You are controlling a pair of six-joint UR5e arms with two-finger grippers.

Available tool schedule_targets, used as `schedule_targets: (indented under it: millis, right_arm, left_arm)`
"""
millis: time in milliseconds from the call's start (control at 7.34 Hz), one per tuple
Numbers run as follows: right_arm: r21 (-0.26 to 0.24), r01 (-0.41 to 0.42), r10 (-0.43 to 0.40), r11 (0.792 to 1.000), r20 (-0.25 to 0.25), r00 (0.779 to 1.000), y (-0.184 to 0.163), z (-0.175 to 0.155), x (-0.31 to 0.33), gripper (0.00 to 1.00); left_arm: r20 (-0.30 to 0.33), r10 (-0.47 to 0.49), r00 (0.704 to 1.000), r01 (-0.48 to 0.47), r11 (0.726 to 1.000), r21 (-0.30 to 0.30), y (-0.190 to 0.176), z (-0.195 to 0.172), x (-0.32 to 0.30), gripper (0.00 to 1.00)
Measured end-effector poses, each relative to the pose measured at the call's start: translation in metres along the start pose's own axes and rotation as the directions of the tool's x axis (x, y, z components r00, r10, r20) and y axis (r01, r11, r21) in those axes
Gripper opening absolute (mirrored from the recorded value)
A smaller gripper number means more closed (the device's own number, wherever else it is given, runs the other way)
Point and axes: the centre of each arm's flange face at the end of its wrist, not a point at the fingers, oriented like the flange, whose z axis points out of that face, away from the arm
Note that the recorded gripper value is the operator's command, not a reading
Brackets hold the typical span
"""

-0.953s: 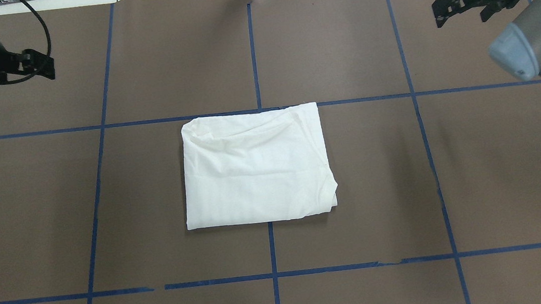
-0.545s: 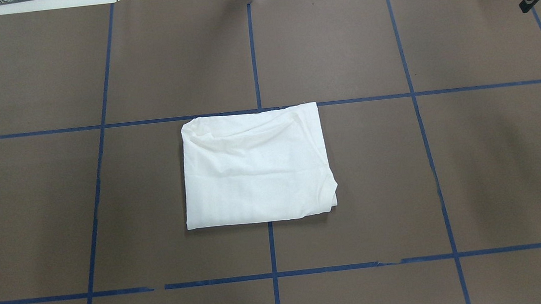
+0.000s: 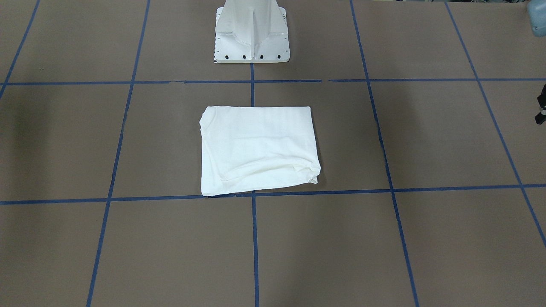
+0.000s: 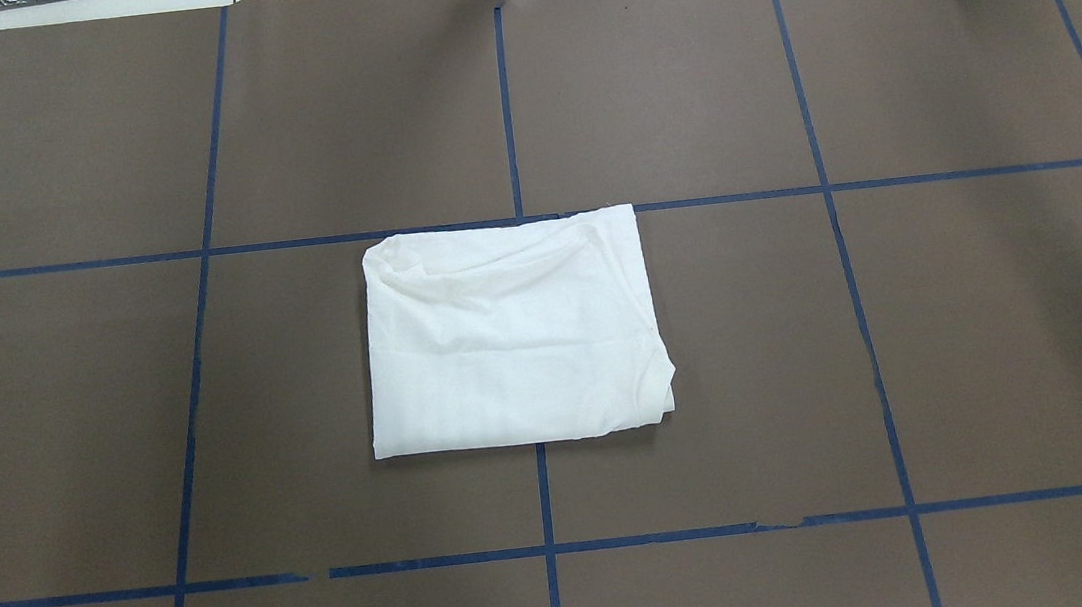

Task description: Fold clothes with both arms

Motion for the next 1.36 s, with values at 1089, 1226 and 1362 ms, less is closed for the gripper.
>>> schedule_targets:
  millis: [1089, 1226, 1362]
  right_arm:
    - [-0.085, -0.241, 0.242, 0.967, 0.008, 0.970, 0.062, 0.038, 0.072, 1.00]
    - [-0.086, -0.252, 0.254, 0.964, 0.017, 0.967, 0.066, 0.039, 0.075, 1.00]
    - [-0.092, -0.263, 0.267, 0.960, 0.028, 0.963, 0.069, 0.043, 0.080, 1.00]
  left_arm:
    - [0.064, -0.075, 0.995, 0.085, 0.980, -0.177, 0.076, 0.068, -0.136, 0.99]
    - [0.044, -0.081, 0.996, 0.088, 0.978, -0.189, 0.086, 0.073, -0.138, 0.99]
    - [0.037, -0.092, 0.995, 0.097, 0.977, -0.192, 0.092, 0.073, -0.142, 0.99]
